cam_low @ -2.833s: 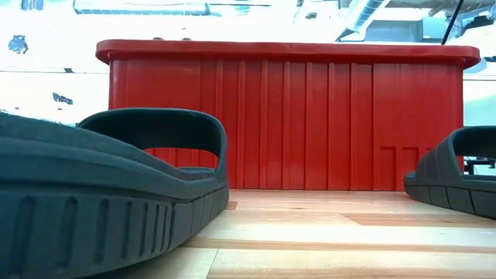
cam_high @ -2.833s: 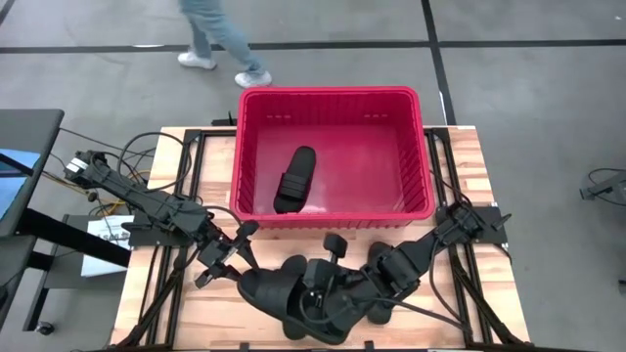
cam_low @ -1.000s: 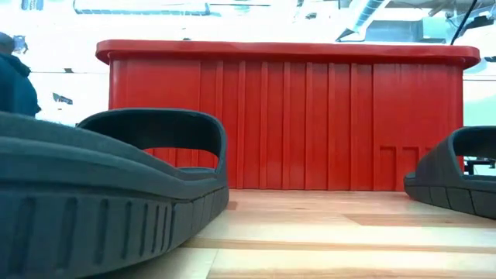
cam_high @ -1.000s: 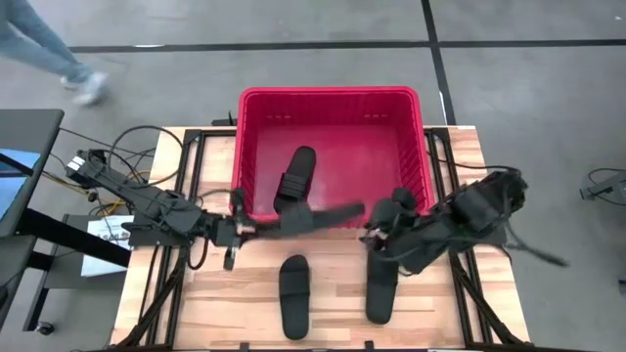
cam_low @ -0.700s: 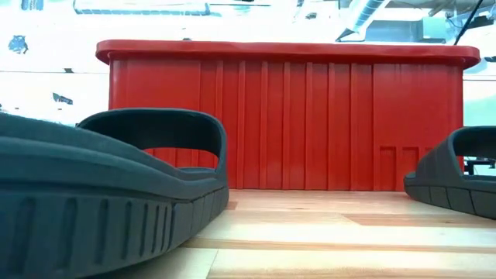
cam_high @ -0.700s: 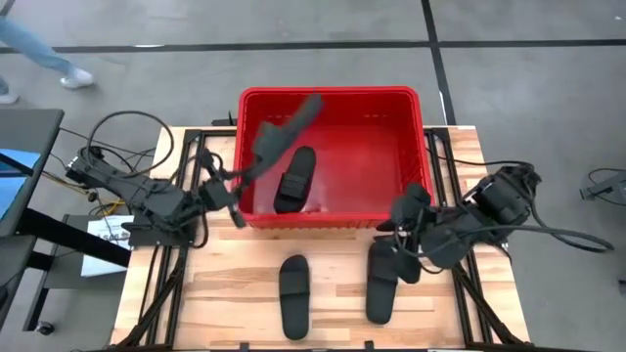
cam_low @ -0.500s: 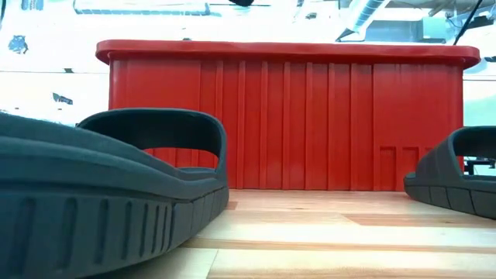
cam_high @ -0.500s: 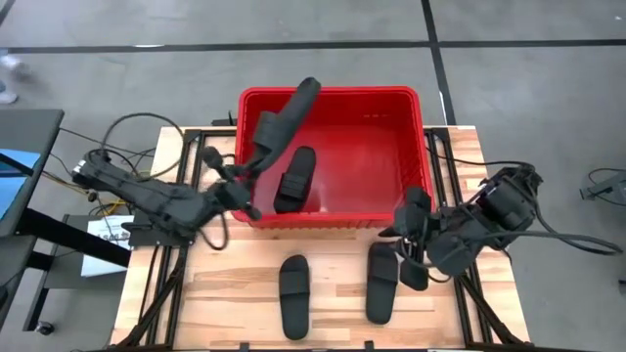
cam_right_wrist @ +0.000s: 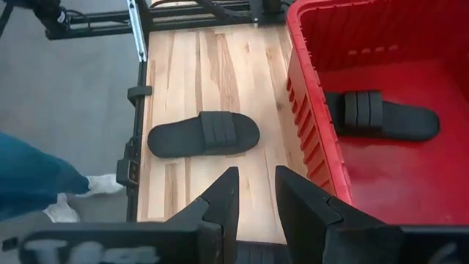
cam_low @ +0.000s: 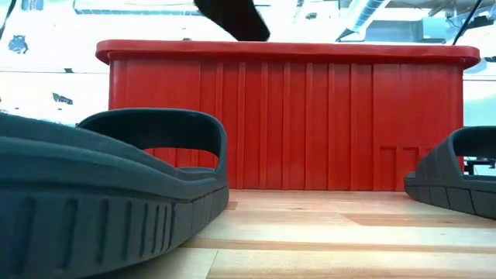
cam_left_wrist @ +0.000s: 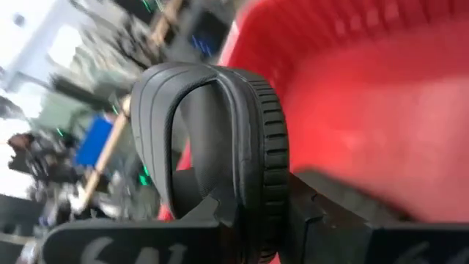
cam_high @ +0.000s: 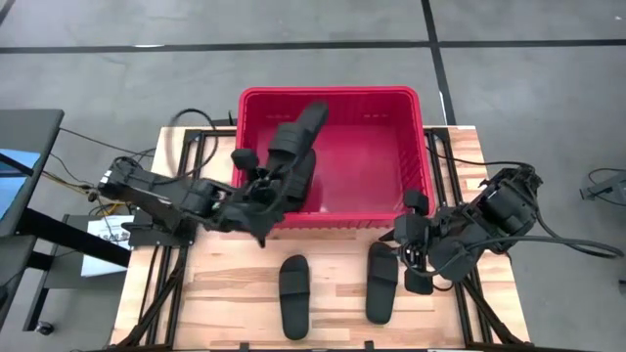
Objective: Pick and place slides into bin
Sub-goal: Put the black slide into the red bin
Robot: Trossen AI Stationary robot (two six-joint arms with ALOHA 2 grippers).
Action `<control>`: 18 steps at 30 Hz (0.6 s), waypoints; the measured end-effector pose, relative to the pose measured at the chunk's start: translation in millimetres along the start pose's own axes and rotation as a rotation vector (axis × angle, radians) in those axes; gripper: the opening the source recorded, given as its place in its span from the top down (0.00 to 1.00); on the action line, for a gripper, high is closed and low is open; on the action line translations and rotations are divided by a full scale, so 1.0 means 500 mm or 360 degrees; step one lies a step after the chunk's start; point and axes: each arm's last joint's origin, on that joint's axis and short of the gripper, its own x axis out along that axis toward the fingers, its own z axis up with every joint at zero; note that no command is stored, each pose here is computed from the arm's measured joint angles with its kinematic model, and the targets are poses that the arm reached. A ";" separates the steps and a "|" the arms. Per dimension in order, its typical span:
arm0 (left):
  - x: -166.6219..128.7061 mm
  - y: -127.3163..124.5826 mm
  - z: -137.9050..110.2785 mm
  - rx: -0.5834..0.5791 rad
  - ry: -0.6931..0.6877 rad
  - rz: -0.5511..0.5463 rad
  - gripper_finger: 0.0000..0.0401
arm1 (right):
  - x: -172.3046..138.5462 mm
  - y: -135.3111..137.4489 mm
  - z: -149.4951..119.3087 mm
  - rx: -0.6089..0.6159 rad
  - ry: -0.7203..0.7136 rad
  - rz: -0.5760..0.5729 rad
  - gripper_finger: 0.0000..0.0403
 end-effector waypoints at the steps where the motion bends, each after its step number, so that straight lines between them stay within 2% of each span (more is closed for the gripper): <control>1: 0.010 -0.003 -0.003 -0.0001 0.0062 -0.0014 0.92 | 0.000 -0.001 0.000 -0.0013 0.0001 -0.0001 0.80; 6: 0.063 -0.021 -0.016 0.0067 0.0303 0.0044 0.92 | 0.004 -0.007 0.004 -0.0067 0.0005 -0.0012 0.80; 10: 0.118 -0.041 -0.019 0.0129 0.0433 0.0017 0.92 | 0.003 -0.014 0.006 -0.0056 0.0001 -0.0017 0.80; 18: 0.216 -0.071 -0.014 0.0174 0.0530 -0.0105 0.92 | -0.011 -0.028 0.007 -0.0020 -0.0025 -0.0011 0.80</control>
